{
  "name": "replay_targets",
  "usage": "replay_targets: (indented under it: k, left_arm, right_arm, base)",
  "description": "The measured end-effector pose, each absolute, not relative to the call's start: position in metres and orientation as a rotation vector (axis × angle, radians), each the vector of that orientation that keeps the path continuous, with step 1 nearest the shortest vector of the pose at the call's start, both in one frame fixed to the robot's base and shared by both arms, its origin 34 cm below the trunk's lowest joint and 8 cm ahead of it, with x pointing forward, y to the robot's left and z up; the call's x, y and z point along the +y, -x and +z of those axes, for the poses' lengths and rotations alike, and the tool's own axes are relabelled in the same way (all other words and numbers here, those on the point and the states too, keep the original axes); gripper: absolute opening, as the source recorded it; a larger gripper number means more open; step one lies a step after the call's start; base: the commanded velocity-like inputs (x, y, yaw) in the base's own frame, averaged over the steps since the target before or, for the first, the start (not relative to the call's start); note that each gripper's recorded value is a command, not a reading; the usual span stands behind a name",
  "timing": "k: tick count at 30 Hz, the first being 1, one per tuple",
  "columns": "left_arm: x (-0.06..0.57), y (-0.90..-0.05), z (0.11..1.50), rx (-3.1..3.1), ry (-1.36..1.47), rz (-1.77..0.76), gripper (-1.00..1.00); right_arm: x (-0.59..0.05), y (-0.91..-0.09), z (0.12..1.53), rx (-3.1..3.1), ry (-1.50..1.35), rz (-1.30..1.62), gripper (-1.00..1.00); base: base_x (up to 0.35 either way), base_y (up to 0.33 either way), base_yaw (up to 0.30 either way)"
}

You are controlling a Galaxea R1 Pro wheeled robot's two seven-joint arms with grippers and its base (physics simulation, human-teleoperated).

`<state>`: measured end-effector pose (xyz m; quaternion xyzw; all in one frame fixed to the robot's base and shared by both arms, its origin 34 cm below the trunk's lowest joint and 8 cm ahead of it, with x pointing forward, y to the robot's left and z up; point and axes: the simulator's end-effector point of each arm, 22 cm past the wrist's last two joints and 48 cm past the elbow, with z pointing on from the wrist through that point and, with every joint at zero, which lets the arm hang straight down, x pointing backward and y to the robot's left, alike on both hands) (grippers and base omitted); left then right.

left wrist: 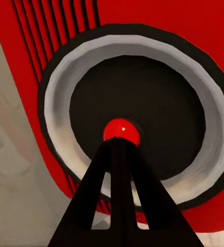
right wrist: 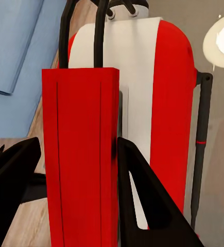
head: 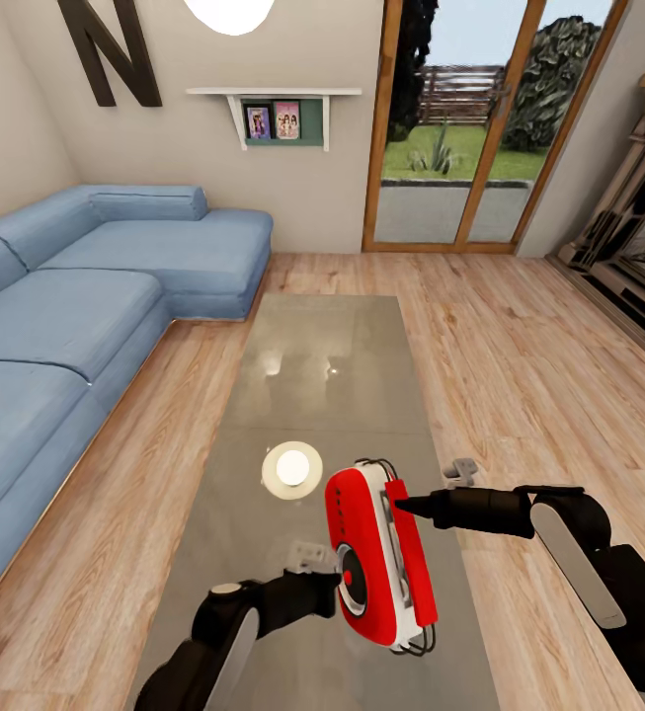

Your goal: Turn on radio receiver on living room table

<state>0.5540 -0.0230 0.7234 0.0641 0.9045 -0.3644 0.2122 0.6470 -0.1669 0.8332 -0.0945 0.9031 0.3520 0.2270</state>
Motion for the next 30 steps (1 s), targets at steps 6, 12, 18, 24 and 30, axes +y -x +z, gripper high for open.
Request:
replay_targets:
  k: [6,12,18,24,30]
  left_arm:
    - [-0.027,-0.559,0.711,2.513,-0.173,-1.007,-1.0]
    - [-0.028,-0.559,0.71,2.51,-0.173,-1.007,-1.0]
    - [-0.029,-0.561,0.713,2.501,-0.173,-1.011,-1.0]
    - [-0.03,-0.562,0.718,2.494,-0.18,-1.027,-1.0]
    - [-0.029,-0.568,0.726,2.473,-0.186,-1.023,-1.0]
  right_arm:
    - [-0.167,-0.647,0.833,2.489,0.261,0.97,-1.0]
    - [-0.167,-0.647,0.833,2.489,0.261,0.97,-1.0]
    - [-0.167,-0.647,0.832,2.492,0.257,0.97,-1.0]
    - [-0.182,-0.65,0.822,2.519,0.267,0.875,-1.0]
    - [-0.236,-0.665,0.796,2.591,0.289,0.496,-1.0]
  base:
    - [0.0,0.0,0.0]
    - [0.0,0.0,0.0]
    - [0.0,0.0,0.0]
    - [0.0,0.0,0.0]
    - [0.0,0.0,0.0]
